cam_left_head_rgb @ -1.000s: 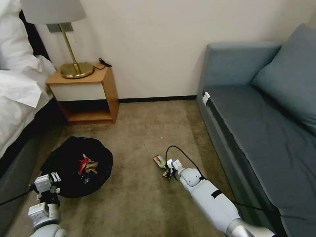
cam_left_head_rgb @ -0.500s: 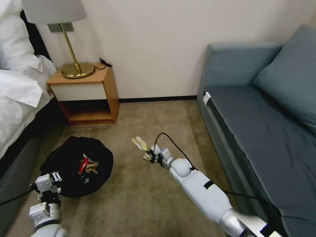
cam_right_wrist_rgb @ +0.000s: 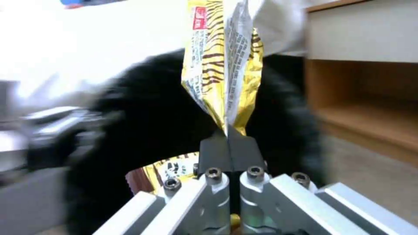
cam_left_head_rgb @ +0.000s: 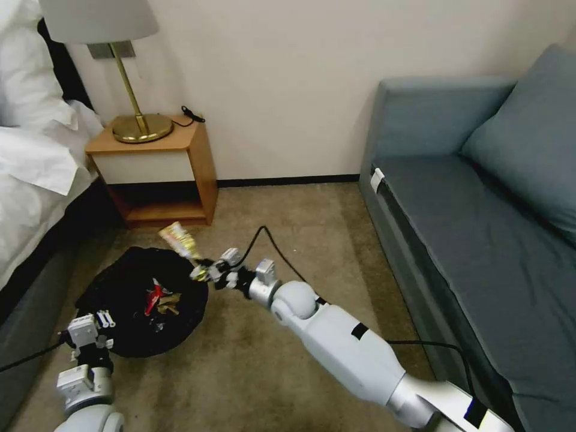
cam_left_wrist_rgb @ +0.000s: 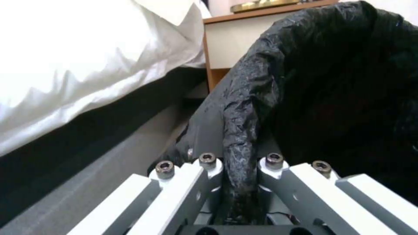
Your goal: Pick up the trash bin, then pick up the garbage on the floor and place it into the trash bin.
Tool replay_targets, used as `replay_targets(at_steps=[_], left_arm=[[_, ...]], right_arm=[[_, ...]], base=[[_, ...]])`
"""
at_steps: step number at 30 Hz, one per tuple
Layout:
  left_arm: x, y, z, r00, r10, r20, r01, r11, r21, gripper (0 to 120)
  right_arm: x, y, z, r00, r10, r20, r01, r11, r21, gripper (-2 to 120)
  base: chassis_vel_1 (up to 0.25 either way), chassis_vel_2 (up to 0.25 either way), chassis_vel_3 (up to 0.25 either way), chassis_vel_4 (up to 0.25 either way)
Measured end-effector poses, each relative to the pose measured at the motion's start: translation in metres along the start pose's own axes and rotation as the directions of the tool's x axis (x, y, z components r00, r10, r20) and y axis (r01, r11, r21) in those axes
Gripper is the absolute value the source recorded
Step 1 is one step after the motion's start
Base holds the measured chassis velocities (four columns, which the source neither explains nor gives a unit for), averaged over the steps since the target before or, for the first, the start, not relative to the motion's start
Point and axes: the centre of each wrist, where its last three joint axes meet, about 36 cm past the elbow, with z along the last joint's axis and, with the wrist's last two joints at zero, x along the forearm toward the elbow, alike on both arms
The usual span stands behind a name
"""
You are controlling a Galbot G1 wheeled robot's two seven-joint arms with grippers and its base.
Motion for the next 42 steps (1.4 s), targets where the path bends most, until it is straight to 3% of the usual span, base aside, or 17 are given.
replay_targets(at_steps=[1, 7, 18, 27, 34, 40, 42], left_arm=[[-0.001, 0.000, 0.000, 1.000, 0.000, 0.000, 0.000, 1.000, 0.000, 5], [0.001, -0.002, 0.000, 1.000, 0.000, -0.001, 0.000, 1.000, 0.005, 5], [0.007, -0.005, -0.004, 0.999, 0.040, 0.011, -0.040, 0.999, 0.001, 5], [0.008, -0.007, -0.006, 0.999, 0.049, 0.019, -0.049, 0.999, -0.003, 5], [0.008, -0.008, -0.005, 0.999, 0.043, 0.017, -0.043, 0.999, 0.003, 5], [0.008, -0.008, -0.002, 0.999, 0.033, 0.009, -0.033, 0.999, 0.010, 5], [0.007, -0.008, 0.000, 1.000, 0.021, 0.002, -0.021, 0.999, 0.024, 5]], right_arm=[[0.000, 0.010, 0.003, 0.998, -0.069, -0.001, 0.069, 0.998, -0.013, 0], [-0.002, 0.016, 0.014, 0.989, -0.139, -0.054, 0.139, 0.990, -0.001, 0], [-0.026, 0.029, 0.039, 0.998, 0.021, -0.063, -0.018, 0.999, 0.050, 0], [-0.033, 0.039, 0.036, 0.998, 0.035, -0.060, -0.031, 0.997, 0.070, 32], [-0.029, 0.042, 0.041, 0.997, 0.036, -0.072, -0.027, 0.992, 0.127, 59], [-0.022, 0.044, 0.045, 0.997, 0.045, -0.062, -0.037, 0.991, 0.125, 76], [-0.019, 0.043, 0.037, 0.998, 0.055, -0.017, -0.053, 0.992, 0.116, 88]], base=[[0.000, 0.000, 0.000, 0.000], [0.000, 0.000, 0.000, 0.000], [0.000, 0.000, 0.000, 0.000], [0.000, 0.000, 0.000, 0.000], [0.000, 0.000, 0.000, 0.000], [0.000, 0.000, 0.000, 0.000], [0.000, 0.000, 0.000, 0.000]])
